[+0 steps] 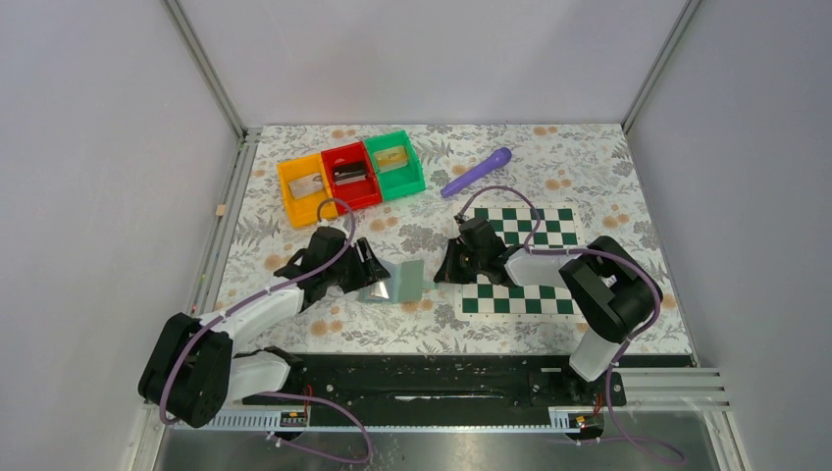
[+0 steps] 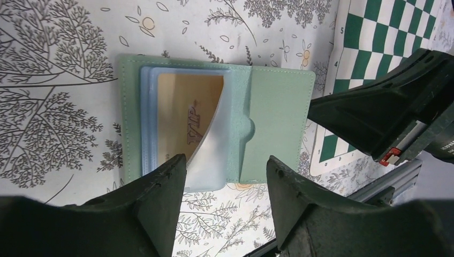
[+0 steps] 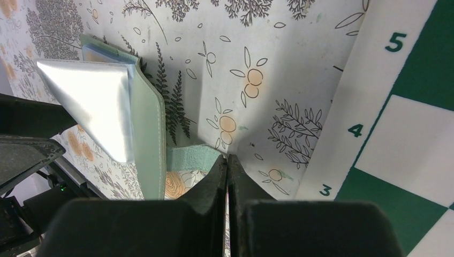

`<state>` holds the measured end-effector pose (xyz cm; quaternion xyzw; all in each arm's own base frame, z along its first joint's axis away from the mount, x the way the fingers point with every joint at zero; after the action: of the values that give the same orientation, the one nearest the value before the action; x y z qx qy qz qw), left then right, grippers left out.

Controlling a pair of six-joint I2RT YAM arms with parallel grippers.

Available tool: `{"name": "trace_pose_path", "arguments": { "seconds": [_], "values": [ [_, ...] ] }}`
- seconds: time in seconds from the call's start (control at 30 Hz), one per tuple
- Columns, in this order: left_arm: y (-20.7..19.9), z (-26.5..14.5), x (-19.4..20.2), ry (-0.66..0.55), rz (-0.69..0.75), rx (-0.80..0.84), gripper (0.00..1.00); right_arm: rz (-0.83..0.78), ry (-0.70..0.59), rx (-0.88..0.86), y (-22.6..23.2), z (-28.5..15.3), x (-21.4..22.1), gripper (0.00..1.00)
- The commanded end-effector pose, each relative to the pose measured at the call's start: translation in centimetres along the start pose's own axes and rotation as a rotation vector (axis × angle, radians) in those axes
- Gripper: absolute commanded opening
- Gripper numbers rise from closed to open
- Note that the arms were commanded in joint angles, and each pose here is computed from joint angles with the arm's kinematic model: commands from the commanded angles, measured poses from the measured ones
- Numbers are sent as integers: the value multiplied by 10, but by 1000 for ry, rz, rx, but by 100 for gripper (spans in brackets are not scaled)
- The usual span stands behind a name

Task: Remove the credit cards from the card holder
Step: Remove the credit card from the card holder.

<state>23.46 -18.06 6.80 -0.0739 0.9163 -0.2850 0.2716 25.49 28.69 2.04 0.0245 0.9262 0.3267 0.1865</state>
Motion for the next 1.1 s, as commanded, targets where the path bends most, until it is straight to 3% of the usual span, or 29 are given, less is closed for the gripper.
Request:
{"name": "trace_pose_path", "arguments": {
  "seconds": [0.0, 0.23, 0.37, 0.5, 0.67, 1.07],
  "values": [
    [-15, 3, -4, -4, -1, 85, 56, -19, -25, -15, 7, 0, -11, 0],
    [-43, -2, -6, -14, 0, 252, 56, -15, -26, -19, 8, 0, -12, 3],
    [-58, 0, 1, 15, -14, 351, 56, -14, -30, -28, 13, -3, -14, 12],
    [-58, 6, 5, 37, -19, 355, 54, -23, -45, -38, 23, -15, -21, 24],
    [-64, 9, 7, 45, -5, 364, 54, -31, -93, -60, 39, -39, -32, 32],
    [-85, 19, 2, 59, 1, 394, 56, -10, -162, -167, 69, -83, -39, 35]
  ]
}}
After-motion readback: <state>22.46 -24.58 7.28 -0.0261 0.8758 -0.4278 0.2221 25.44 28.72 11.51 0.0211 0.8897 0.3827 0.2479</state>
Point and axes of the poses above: each gripper's point midway between its finger pads, its own z axis out along the fingers, its own y axis along the line the jaws close on, x = y × z, the point moved 1 cm from there along -z, back along the fingers, and after that the axes turned 4 degrees about z, right-handed, at the moved point
